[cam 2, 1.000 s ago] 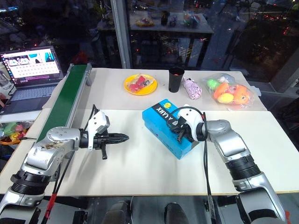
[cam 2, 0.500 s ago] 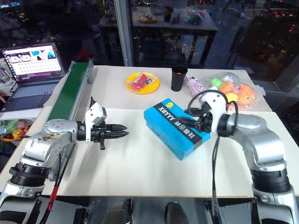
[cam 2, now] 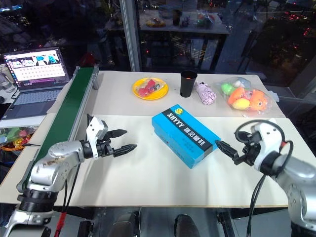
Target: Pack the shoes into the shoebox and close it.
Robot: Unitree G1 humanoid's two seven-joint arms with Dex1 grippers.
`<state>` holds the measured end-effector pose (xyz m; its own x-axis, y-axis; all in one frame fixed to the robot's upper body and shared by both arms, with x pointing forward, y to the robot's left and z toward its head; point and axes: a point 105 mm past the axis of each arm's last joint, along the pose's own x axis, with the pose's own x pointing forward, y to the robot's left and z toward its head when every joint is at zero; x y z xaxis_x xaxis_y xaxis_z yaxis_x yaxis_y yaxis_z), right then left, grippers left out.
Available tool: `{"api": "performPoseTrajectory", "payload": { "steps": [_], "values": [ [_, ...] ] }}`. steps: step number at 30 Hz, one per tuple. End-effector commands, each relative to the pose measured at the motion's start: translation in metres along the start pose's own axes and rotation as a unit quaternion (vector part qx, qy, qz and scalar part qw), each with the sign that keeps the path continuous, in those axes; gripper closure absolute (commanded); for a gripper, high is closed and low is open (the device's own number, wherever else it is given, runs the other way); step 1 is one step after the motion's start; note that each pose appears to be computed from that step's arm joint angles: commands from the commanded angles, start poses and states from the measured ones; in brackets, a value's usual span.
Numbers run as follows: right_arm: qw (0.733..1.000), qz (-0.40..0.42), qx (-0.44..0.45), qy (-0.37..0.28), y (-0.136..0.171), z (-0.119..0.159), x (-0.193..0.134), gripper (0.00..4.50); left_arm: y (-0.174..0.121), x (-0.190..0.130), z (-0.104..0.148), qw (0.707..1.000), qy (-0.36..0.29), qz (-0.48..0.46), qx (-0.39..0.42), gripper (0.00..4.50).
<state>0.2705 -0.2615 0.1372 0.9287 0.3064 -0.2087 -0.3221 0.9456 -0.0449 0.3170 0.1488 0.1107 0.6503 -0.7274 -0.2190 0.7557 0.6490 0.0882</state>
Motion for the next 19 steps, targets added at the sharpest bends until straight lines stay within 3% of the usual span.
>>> {"api": "performPoseTrajectory", "payload": {
  "steps": [1, 10, 19],
  "values": [
    [0.998, -0.059, -0.003, -0.008, -0.011, -0.025, -0.005, 0.0, -0.01, 0.006, -0.015, 0.999, -0.001, 0.028, 0.041, 0.07],
    [0.99, -0.135, 0.006, -0.033, 0.005, -0.073, 0.013, 0.0, 0.0, 0.021, -0.051, 0.987, -0.029, 0.157, -0.01, 0.07],
    [0.986, -0.159, -0.007, -0.055, 0.007, -0.069, 0.021, 0.0, 0.003, 0.023, -0.059, 0.985, -0.032, 0.171, -0.008, 0.07]
  ]
}}
